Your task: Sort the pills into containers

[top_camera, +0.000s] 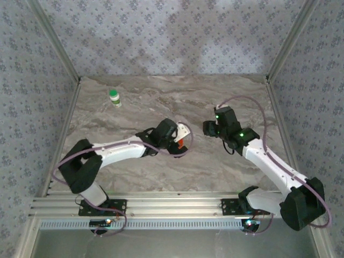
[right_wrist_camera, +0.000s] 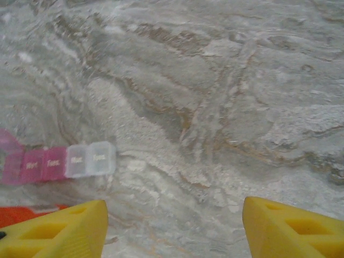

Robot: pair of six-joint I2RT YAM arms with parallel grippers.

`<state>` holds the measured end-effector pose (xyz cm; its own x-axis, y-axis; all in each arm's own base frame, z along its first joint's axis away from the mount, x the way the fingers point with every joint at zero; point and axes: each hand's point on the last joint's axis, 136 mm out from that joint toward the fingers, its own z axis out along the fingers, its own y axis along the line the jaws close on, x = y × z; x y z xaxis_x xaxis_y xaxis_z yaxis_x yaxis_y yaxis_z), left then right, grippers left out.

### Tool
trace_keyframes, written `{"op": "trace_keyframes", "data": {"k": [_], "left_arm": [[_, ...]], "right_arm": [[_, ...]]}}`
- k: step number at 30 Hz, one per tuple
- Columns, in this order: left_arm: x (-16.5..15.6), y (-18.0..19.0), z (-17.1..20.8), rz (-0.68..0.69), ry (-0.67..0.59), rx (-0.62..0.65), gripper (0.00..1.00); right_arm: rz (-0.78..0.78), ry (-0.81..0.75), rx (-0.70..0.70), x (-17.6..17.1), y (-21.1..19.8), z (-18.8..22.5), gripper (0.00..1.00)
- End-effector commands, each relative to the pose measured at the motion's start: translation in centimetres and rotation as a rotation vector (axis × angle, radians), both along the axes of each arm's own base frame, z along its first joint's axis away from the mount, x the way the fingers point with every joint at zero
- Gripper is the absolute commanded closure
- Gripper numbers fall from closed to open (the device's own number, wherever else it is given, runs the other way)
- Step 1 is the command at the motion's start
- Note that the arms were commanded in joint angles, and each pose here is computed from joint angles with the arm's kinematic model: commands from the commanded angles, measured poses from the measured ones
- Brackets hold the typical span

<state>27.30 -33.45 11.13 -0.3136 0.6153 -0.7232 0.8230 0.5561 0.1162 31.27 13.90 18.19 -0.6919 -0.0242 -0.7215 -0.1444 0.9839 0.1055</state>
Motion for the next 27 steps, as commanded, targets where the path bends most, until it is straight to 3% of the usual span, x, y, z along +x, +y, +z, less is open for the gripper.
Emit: {"op": "trace_keyframes", "data": {"k": [1,5,7,11,16,27], "left_arm": [[1.0,2.3,6.1,0.079,-0.13,-0.191,0.01],[-0.3,6.5,9.7,0.146,-0.296,-0.361,0.01],[-1.2,8.2,9.7,0.166,-0.334,-0.376,0.0],[-0.9,12.6,9.0,0.35,-0.379,-0.358,0.0],[0.1,18.6,8.7,0.646,-0.391,-0.45,0.01],[-0.1,21.2,7.3,0.734,-0.349,-0.566,0.0]], "right_arm": [[0.082,-0.021,-0.062,-0.1,2.0,1.7,0.31],[0.244,0.017,-0.097,-0.9,6.5,1.5,0.3],[0.303,0.04,-0.121,-1.4,8.5,1.1,0.29],[0.4,0.113,-0.172,-2.3,12.0,-1.3,0.25],[0.474,0.199,-0.215,-2.3,15.1,-3.3,0.22],[0.483,0.368,-0.277,-3.2,15.5,-7.8,0.26]]}}
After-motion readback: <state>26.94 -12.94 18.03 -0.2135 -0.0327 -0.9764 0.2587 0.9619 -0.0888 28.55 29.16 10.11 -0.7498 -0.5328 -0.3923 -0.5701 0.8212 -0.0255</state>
